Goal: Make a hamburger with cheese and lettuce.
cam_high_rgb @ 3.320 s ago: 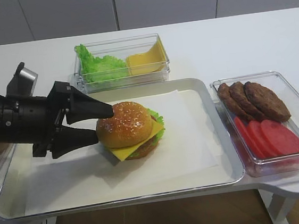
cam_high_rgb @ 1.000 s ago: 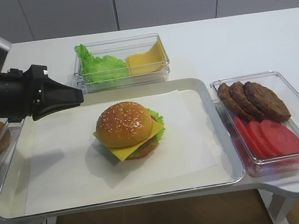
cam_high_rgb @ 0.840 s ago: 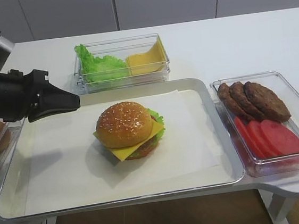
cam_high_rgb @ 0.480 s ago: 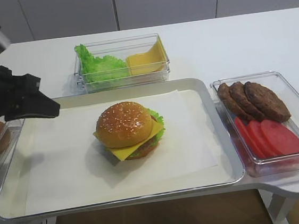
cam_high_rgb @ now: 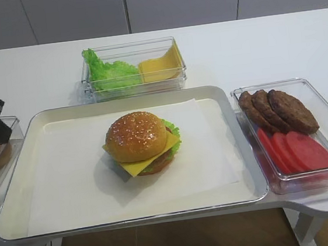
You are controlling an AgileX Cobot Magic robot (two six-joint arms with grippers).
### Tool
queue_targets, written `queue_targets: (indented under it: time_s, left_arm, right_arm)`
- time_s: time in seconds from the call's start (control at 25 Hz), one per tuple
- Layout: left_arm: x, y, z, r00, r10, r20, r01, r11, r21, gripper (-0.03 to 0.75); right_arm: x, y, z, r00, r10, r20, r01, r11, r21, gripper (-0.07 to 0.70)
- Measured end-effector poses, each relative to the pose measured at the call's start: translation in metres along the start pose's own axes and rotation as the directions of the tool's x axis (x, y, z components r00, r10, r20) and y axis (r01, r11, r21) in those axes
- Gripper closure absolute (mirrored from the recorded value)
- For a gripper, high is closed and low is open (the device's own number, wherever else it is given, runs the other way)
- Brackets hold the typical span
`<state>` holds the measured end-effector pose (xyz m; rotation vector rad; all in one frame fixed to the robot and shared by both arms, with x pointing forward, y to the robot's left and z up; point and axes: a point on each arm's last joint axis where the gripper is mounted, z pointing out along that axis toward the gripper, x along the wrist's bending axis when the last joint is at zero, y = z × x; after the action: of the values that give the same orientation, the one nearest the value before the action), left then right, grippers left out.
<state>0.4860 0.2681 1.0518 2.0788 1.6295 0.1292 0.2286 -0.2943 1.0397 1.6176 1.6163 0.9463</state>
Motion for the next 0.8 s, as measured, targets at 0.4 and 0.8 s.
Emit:
queue_targets:
  time_s: [0.4, 0.8]
  left_arm:
    - [0.002, -0.031, -0.048, 0.973, -0.013, -0.232, 0.033, 0.996, 0.082, 0.701]
    - [-0.015, -0.067, -0.103, 0.950, -0.050, -0.308, 0.039, 0.998, -0.042, 0.627]
  right_arm:
    - [0.000, 0.000, 0.000, 1.000, 0.000, 0.000, 0.000, 1.000, 0.000, 0.120]
    - [0.000, 0.000, 0.000, 1.000, 0.000, 0.000, 0.000, 1.000, 0.000, 0.120]
